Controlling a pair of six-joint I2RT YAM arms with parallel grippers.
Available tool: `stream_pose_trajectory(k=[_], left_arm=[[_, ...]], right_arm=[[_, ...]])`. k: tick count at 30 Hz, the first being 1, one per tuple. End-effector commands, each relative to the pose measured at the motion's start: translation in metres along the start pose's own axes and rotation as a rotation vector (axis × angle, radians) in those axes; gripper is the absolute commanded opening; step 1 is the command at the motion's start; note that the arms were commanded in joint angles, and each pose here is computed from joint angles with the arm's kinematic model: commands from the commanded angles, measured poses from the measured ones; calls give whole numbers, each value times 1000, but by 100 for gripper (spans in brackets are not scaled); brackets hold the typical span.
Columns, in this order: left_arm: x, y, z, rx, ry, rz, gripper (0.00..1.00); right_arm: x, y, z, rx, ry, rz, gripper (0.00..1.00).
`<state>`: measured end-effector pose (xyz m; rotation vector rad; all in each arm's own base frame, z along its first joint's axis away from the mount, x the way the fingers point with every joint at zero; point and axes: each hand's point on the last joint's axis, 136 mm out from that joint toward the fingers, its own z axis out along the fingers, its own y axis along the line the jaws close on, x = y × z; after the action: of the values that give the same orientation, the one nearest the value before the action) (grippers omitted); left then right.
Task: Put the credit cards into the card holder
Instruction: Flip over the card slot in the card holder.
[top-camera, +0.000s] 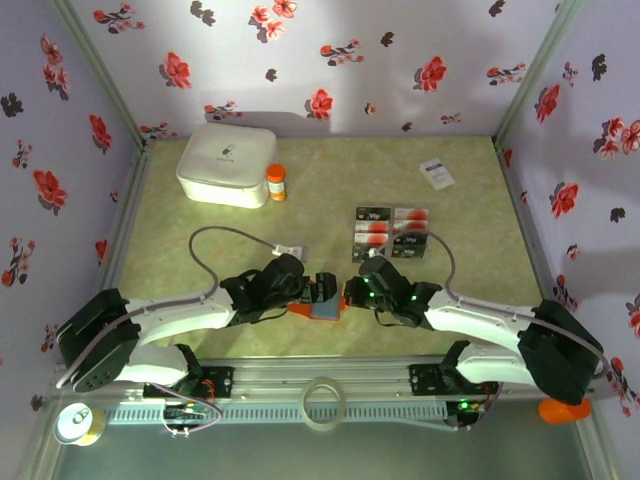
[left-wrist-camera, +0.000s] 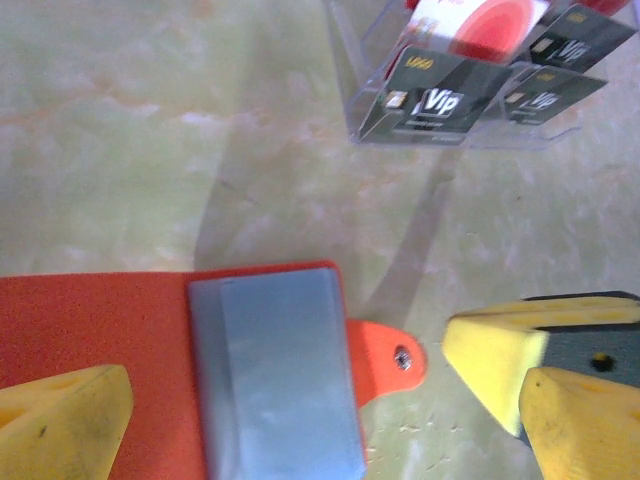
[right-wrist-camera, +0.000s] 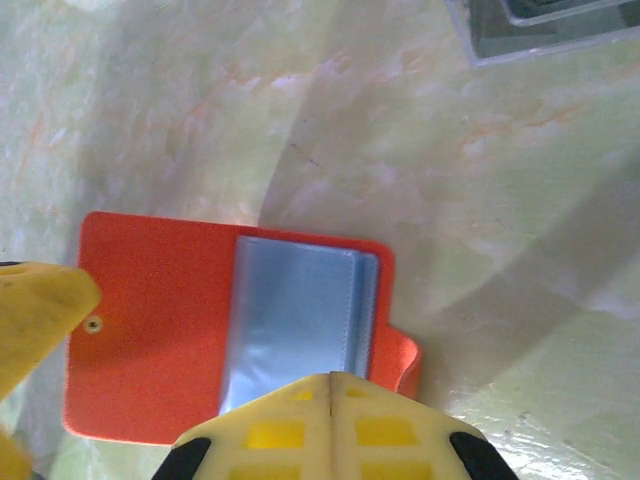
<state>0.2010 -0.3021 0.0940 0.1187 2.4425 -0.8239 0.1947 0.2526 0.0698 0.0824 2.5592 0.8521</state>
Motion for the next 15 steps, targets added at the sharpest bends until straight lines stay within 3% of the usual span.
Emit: stream_pose_trajectory(k=[1, 15], left_arm=[[4, 11, -1, -20, -23, -36, 100], [21, 36, 10, -95, 7, 13, 100]], right_arm=[[3, 13, 2, -37, 2, 4, 0], [1, -24, 18, 92, -22, 11, 0]])
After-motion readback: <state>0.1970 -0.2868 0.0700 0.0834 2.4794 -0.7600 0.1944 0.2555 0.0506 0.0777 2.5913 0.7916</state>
